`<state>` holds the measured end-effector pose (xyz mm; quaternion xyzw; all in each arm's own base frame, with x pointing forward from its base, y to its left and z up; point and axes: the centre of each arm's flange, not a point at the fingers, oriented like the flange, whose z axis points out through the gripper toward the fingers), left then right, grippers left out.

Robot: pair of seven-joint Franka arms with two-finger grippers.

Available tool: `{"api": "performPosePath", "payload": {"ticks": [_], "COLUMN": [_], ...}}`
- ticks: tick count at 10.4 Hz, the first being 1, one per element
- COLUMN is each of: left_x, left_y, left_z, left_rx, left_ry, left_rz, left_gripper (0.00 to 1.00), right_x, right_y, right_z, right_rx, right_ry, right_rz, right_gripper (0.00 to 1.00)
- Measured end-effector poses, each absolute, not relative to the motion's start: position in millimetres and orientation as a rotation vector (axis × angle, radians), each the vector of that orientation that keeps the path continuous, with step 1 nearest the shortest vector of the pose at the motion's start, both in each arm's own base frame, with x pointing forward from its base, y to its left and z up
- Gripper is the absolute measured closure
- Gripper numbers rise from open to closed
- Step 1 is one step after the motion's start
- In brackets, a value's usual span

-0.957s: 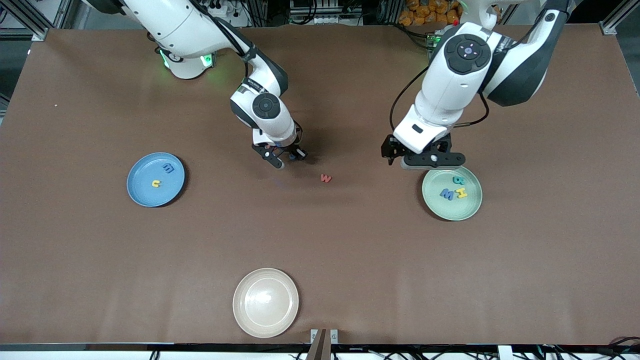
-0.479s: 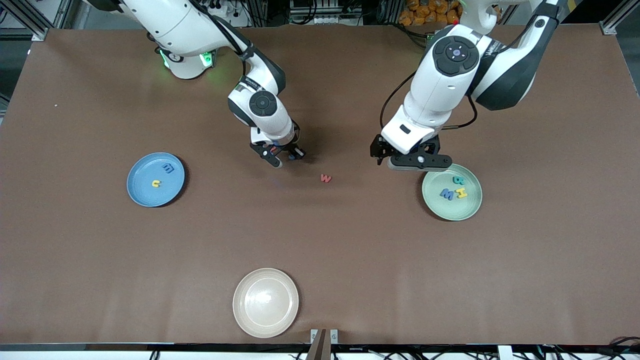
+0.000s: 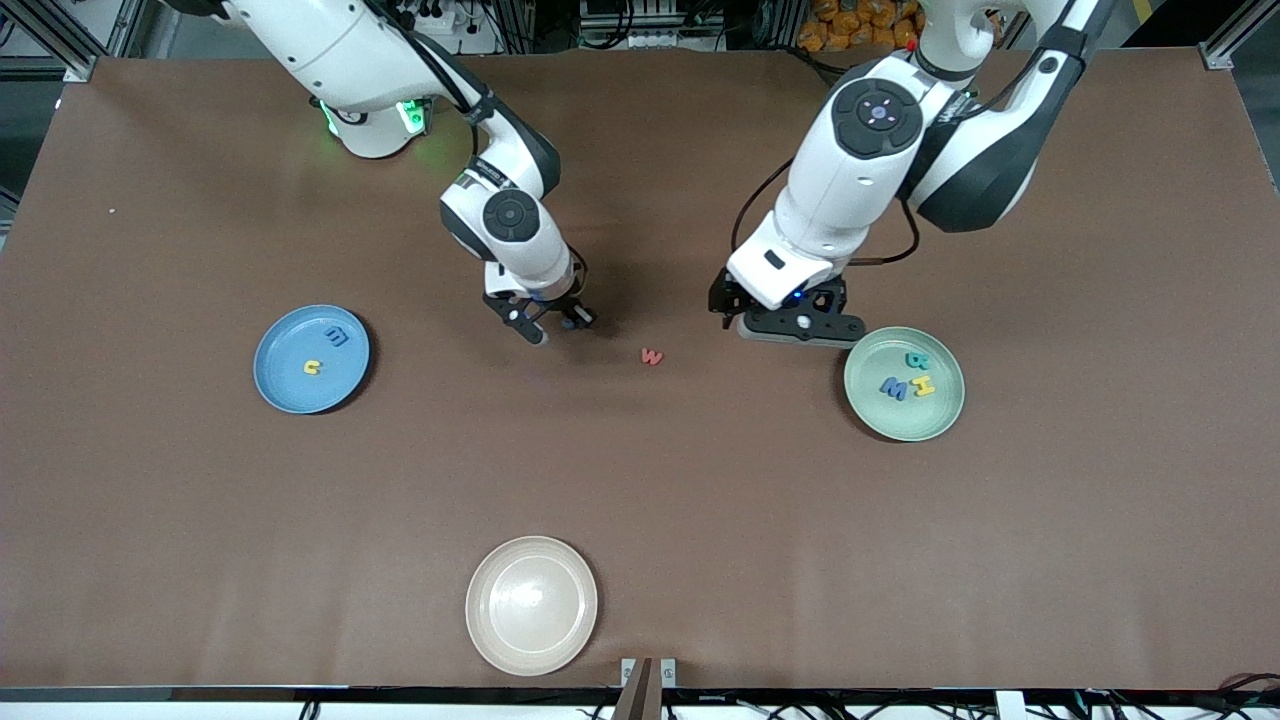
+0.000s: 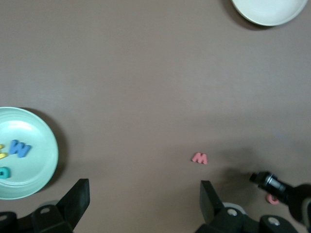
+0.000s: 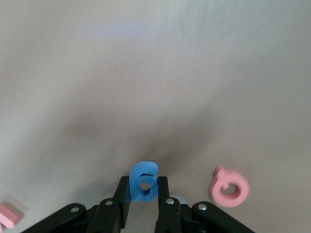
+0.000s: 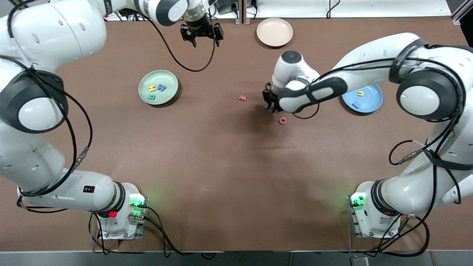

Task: Sort upper and lower case letters into plates
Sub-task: 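Place the b on the blue plate while the left gripper reaches the Q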

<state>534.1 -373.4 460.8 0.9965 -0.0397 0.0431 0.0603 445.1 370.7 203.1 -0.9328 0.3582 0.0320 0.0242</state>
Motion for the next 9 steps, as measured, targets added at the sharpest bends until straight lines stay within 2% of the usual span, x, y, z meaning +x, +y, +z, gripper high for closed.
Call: {"api": "performPosePath", "payload": {"ticks": [2,6,9], "left_x": [535,525,502], "left_y": [-389,-427,-473], "left_z": [449,429,393], "left_rx": [3.014,2.975,2.957], "left_ry": [-0.145,-0.218,-0.318], "left_rz": [0.117,0.127,0.146], "left_gripper": [0.00,0.00,0.00], "right_x": [472,518,528], "right_y": [331,193,90], "right_z": [230,266,260], "right_rx": [-2.950,-3.107,-3.165], "right_ry": [1.069,0.875,0.691], "right_rz": [0.097,0.312,0.403], "right_gripper": [0.73,0.73,0.73]}}
